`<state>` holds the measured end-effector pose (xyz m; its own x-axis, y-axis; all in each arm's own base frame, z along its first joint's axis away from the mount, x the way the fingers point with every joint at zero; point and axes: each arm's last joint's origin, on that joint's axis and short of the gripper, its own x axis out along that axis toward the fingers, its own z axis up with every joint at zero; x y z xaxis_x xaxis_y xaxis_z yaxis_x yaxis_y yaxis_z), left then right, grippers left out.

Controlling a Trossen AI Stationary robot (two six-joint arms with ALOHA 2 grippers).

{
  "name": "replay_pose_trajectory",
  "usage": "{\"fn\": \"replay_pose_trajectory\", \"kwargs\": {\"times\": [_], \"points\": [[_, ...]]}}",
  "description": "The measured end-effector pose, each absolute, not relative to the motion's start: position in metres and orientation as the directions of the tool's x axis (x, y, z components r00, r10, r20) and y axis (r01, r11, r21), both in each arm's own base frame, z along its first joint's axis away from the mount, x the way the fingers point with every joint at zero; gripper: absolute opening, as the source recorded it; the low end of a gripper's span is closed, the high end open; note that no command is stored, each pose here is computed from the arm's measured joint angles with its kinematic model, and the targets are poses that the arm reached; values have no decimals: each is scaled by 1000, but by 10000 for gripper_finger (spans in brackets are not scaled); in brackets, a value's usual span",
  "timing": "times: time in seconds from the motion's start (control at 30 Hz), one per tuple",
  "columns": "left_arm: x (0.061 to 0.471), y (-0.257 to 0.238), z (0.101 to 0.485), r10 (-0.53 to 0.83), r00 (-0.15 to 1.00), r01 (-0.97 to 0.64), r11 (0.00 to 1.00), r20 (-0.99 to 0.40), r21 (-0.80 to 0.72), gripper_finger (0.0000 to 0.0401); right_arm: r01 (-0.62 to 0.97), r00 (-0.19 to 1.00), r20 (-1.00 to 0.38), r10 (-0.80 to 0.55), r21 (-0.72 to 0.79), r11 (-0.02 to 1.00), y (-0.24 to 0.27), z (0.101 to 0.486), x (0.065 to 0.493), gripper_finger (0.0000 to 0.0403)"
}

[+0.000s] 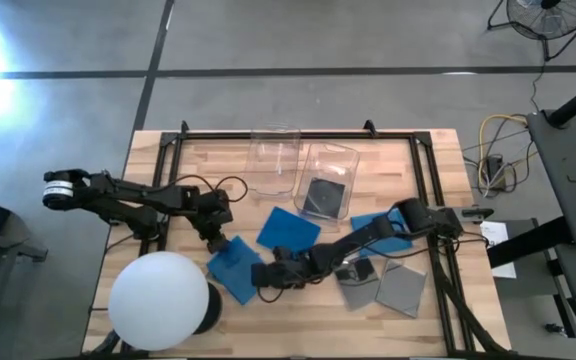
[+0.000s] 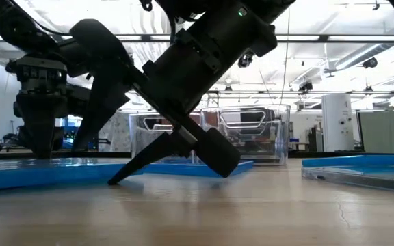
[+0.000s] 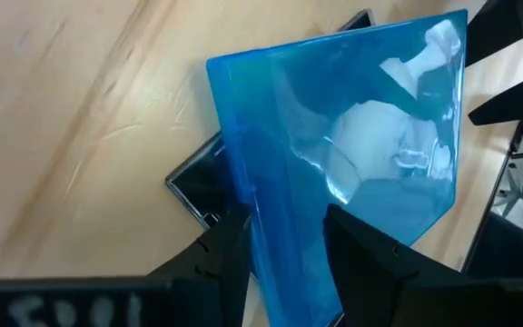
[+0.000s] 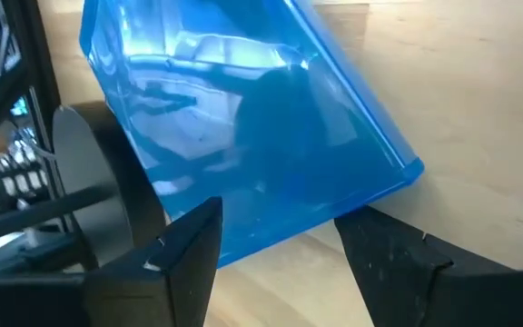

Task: Pick & place jewel cases by type
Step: Put the blue CD case into the left transparent bin

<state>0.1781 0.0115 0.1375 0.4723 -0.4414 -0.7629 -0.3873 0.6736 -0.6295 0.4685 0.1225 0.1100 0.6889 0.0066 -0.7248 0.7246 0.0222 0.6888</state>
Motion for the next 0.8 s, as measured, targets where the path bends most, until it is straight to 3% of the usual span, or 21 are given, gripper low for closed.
{"fn": "replay_pose_trajectory", "kwargs": {"times": [0.13,0.3,0.5,0.8], "points": [[178,11,137,-441,471,-377,682,-764,-626,118,715,695,-719,-19,689,117,119,116,473,219],[175,11,136,-444,444,-363,705,-778,-609,118,690,718,-681,-146,668,278,116,131,476,219],[172,9,135,-480,422,-325,712,-769,-622,117,630,775,-574,-265,734,254,101,173,480,219],[179,11,139,-466,488,-313,695,-738,-647,117,632,772,-628,-100,743,221,104,157,483,219]]}}
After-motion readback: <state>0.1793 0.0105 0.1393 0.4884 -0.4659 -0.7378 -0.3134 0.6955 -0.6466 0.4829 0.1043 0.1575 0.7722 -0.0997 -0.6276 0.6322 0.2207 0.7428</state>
